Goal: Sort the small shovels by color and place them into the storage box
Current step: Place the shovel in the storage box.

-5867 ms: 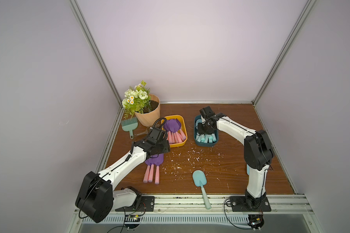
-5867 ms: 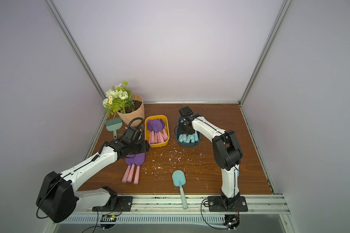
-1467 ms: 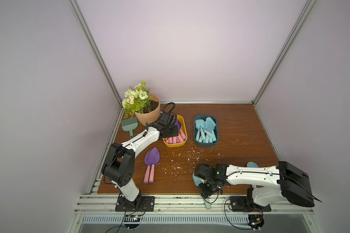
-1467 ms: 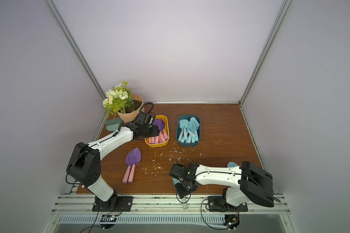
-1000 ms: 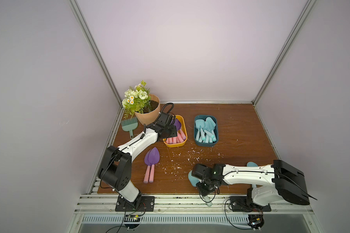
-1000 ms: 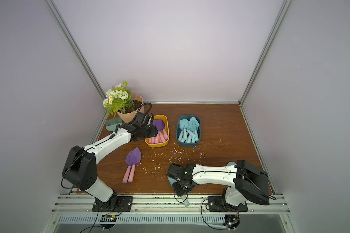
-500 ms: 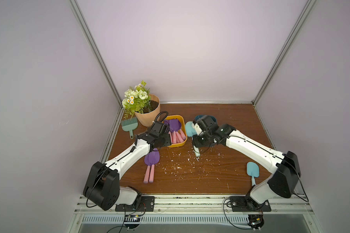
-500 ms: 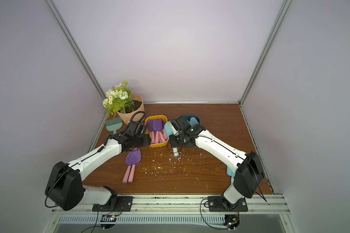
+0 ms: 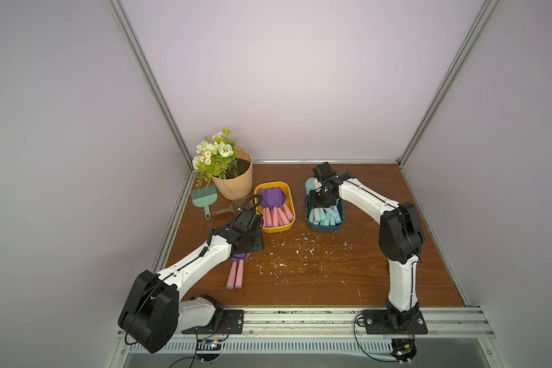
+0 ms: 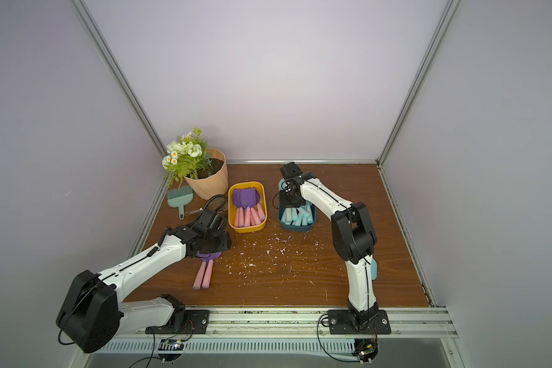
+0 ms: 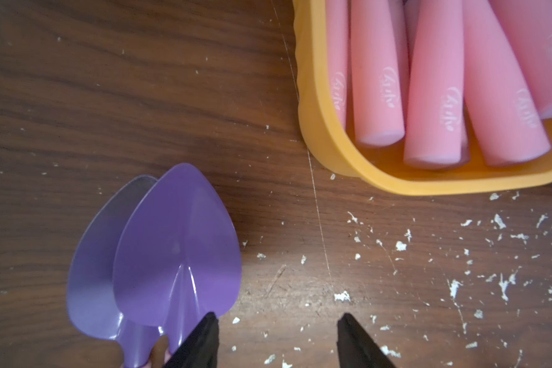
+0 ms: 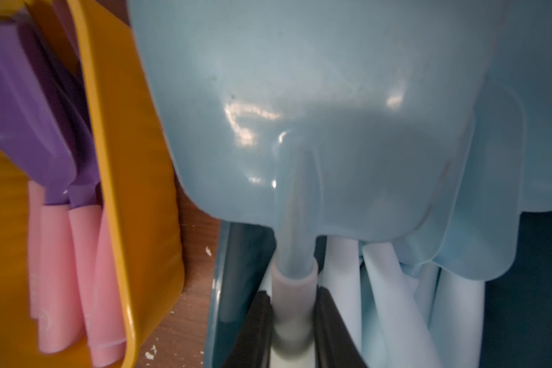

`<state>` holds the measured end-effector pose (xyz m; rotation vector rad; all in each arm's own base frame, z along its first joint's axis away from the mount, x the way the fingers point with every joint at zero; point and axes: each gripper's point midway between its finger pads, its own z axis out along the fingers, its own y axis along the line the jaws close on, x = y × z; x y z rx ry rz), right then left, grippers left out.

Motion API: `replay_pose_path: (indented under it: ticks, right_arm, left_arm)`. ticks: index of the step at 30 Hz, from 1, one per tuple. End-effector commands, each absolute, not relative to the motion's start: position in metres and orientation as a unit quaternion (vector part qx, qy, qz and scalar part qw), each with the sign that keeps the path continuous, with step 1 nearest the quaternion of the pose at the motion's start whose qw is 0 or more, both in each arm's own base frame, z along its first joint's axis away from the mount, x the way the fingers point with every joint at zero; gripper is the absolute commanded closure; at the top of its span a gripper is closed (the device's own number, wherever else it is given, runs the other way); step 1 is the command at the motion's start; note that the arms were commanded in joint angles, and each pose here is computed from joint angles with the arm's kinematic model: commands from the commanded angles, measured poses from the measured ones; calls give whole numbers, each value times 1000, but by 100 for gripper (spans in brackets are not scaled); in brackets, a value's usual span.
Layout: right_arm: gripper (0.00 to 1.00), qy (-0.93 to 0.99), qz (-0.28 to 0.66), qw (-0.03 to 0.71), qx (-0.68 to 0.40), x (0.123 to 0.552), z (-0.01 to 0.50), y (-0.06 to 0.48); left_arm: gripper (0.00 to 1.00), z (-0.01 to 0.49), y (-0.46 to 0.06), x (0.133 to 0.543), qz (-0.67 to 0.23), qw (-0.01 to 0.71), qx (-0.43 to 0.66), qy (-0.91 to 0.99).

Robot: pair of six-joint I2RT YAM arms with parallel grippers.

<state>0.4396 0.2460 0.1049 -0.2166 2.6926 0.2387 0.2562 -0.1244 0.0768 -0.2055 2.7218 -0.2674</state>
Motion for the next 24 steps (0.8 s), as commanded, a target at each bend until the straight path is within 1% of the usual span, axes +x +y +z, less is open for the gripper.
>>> replay_pose_path:
  ticks: [1,3,7,10,14,17,24]
  right_arm:
    - [85,963,116,236,-65,447,129,250]
    - [81,963,129,232,-54,447,126,251]
    - [62,961,134,239,-31,449,129,249]
    - [54,957,125,260,-16,453,139,242]
    - [53,950,121,287,-5,454,152,236]
    - [53,950,126,286,-5,451,155,235]
    - [53,951,139,277,-5,440,150,235]
  left_arm:
    - [38,65,-117,235,-77,167,-68,981]
    - [38,62,-114,230,-72,162,-69,982]
    - [38,59,-111,225,-64,154,-68,984]
    - [38,55,-106,217,-54,140,-68,986]
    - [39,49,-101,206,-44,121,-69,989]
    - [40,47,-102,203,-42,109,-67,991]
    - [40,42,-88,182,-15,85,-94,992]
